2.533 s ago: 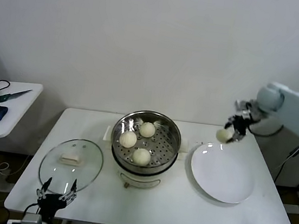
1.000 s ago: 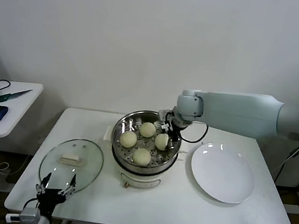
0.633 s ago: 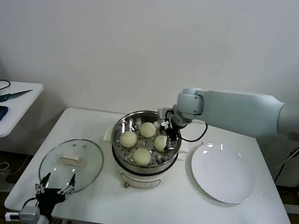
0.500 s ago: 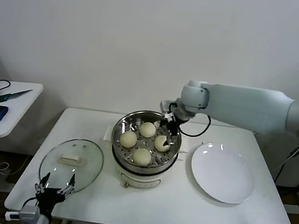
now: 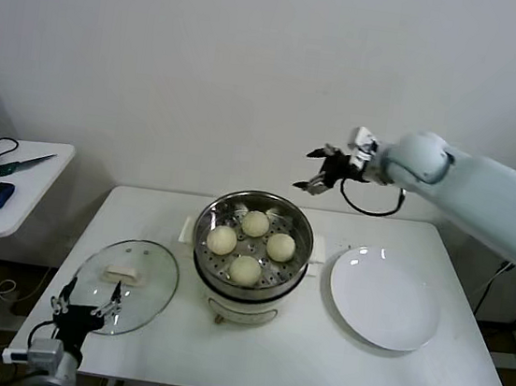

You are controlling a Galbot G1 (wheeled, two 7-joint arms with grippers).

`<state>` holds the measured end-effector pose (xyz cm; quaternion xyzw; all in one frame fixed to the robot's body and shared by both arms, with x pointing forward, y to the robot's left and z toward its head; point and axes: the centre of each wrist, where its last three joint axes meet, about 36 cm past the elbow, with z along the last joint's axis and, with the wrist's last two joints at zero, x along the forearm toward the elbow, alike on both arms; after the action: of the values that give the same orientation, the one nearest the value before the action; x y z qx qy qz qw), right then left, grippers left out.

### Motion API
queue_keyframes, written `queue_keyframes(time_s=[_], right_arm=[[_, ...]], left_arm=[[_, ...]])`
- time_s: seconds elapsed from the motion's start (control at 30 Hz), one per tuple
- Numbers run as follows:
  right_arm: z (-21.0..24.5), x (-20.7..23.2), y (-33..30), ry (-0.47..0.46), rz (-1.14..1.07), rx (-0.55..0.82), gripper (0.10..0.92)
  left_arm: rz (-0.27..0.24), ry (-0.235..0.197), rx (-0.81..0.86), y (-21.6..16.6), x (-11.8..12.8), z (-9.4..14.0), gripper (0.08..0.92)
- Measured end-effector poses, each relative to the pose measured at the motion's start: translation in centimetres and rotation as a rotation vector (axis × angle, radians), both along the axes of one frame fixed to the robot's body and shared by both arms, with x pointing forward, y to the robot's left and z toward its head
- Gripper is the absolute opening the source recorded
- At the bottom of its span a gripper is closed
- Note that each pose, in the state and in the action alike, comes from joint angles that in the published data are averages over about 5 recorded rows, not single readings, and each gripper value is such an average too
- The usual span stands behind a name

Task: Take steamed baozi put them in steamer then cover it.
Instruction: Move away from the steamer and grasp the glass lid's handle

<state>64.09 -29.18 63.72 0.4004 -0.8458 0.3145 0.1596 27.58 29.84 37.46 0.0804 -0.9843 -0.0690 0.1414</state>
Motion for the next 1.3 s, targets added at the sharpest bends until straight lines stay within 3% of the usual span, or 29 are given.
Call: queue_keyframes(time_s=[0.43, 0.7, 1.0, 1.3], right_arm=[[-12.9, -7.6, -8.8, -0.209, -0.275, 0.362, 0.823], [-23.0, -15.6, -13.0, -0.279, -0.486, 0.523, 0.823], [-32.4, -25.0, -14.6, -0.283, -0.698, 0.56, 0.823], [-36.2, -30.4, -13.0, -0.265, -0.787, 0.579, 0.823]], left_arm=[[0.022, -0.081, 0.169, 0.9, 0.4, -1.1, 0.823], [0.057, -0.109, 0.502, 1.9, 0.3, -2.5, 0.823], [-0.056, -0.09, 1.034, 3.5, -0.3, -5.8, 0.823], [-0.189, -0.07, 1.337, 3.7, -0.3, -9.7, 0.823]])
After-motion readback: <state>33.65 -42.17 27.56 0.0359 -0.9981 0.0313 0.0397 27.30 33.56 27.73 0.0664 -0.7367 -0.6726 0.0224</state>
